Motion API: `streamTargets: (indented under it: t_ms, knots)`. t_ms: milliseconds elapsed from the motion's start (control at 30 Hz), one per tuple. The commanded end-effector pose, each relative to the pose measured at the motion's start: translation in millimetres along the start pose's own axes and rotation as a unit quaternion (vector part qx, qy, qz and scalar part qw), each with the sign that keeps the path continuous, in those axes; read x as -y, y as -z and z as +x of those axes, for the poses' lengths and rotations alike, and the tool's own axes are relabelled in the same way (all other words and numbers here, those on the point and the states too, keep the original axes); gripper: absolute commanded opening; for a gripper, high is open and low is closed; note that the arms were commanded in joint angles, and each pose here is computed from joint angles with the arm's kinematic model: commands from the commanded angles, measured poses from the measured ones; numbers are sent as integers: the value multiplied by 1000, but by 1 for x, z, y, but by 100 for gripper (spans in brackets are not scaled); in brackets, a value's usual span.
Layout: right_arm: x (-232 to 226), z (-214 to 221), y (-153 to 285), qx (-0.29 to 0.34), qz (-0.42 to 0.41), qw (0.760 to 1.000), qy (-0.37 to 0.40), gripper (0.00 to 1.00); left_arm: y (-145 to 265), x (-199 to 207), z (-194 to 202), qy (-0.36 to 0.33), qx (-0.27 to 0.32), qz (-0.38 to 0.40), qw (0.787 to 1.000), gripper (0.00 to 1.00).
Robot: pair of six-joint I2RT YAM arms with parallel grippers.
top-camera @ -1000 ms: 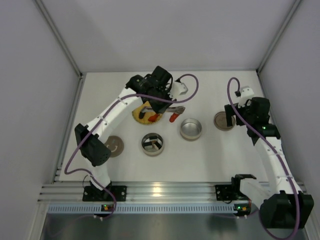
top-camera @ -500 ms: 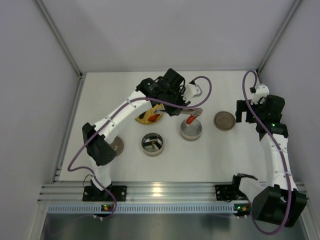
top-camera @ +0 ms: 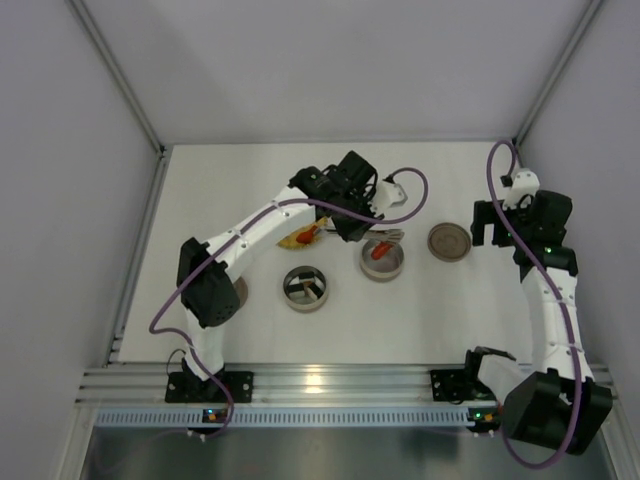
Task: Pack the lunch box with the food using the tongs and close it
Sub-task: Place the fake food in the packing box.
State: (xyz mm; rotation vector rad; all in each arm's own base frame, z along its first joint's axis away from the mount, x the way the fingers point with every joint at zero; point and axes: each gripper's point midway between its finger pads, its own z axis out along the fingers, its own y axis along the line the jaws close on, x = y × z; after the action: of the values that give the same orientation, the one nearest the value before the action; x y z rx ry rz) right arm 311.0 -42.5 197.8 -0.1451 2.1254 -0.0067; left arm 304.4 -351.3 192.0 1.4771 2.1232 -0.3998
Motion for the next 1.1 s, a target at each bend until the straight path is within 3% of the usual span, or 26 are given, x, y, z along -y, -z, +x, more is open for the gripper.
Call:
streamTargets:
  t_ms: [0,400,767,900,1067]
  knots:
    - [1,-10,5,10,-5,1000,8,99,4,0,-17,-6,41,-7,999,17]
    - [1,-7,3,6,-8,1000,7,99,-2,1,-6,-8,33,-7,999,49]
    - [-1,-9,5,9,-13,1000,10,99,61,-14,-37,-19,73,-50,996,46]
    - [-2,-10,5,9,-17,1000,14,99,83,-24,-12,4,58,-57,997,46]
    - [-4,-5,2,1,-25,1000,14,99,105,-53,55,66,12,-66,996,46]
